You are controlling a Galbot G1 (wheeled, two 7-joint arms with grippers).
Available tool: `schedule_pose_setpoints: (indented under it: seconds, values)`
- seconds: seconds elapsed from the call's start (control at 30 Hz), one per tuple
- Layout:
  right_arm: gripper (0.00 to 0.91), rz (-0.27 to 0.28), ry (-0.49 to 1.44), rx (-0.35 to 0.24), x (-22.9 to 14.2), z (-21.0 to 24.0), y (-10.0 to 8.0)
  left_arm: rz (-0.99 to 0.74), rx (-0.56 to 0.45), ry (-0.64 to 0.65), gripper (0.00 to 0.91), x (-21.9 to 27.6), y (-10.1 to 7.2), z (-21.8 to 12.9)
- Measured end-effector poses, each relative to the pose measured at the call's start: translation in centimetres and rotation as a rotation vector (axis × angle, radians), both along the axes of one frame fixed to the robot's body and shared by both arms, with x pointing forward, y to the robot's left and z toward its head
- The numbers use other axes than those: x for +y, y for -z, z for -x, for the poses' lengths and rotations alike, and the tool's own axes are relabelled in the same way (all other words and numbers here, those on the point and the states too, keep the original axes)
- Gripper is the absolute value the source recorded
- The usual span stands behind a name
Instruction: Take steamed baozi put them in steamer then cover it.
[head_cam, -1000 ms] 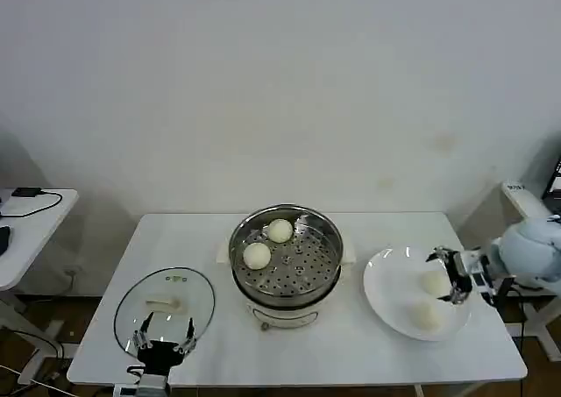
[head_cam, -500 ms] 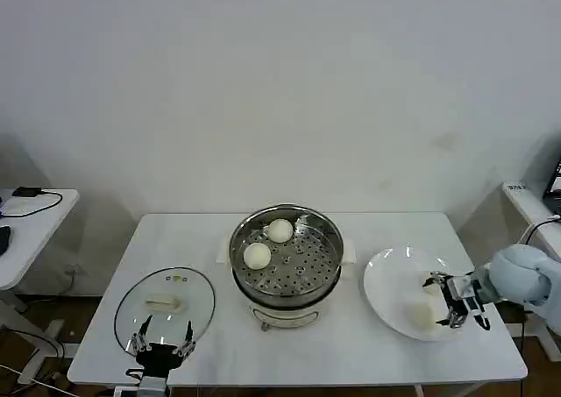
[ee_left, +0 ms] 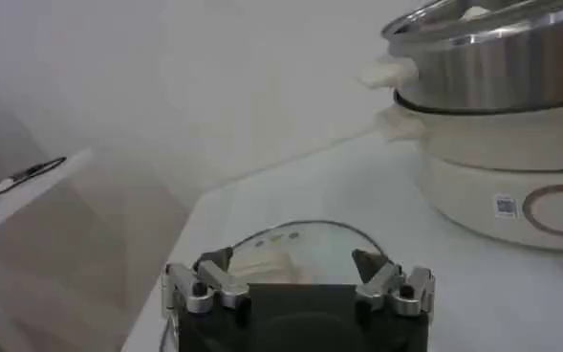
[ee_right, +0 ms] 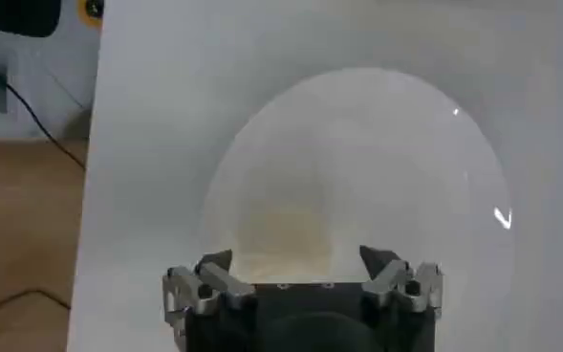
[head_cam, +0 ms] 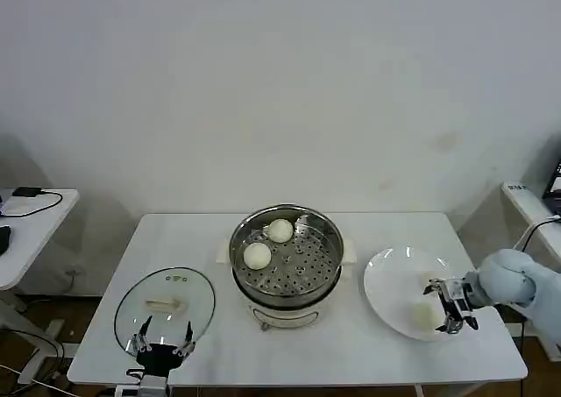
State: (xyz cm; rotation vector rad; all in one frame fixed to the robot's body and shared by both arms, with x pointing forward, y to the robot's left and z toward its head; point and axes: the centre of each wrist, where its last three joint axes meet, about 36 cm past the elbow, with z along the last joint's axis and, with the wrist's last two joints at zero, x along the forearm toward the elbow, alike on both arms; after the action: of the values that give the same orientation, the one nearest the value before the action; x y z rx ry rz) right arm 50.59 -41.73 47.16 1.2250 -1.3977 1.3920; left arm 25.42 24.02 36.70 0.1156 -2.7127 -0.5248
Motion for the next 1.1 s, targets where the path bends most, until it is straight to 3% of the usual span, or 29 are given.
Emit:
schedule_pose_setpoints:
  seconds: [0.13, 0.27, 0.47, 0.6, 0.8, 1.1]
  values:
    - [0.877, 0.005, 0.009, 0.011, -0.1, -0.4, 0.5, -0.001, -0.001, 0.000, 0.907, 0.0, 0.0, 0.0]
    - [0.776, 0.008, 0.018, 0.020, 0.0, -0.6, 0.9, -0.001, 0.002, -0.002, 0.907, 0.0, 0.1, 0.0]
    - [0.766, 0.010, 0.027, 0.034, 0.1, -0.9, 1.1, 0.001, 0.000, -0.004, 0.907, 0.0, 0.0, 0.0]
    - [0.665, 0.009, 0.034, 0.040, 0.3, -1.2, 1.2, 0.002, 0.000, -0.005, 0.907, 0.0, 0.0, 0.0]
    - [0.595, 0.008, 0.037, 0.051, 0.6, -1.4, 1.3, 0.003, -0.002, -0.007, 0.907, 0.0, -0.1, 0.1]
    - [0.595, 0.004, 0.043, 0.051, 0.4, -1.4, 0.5, 0.005, -0.005, -0.008, 0.907, -0.1, -0.2, 0.1]
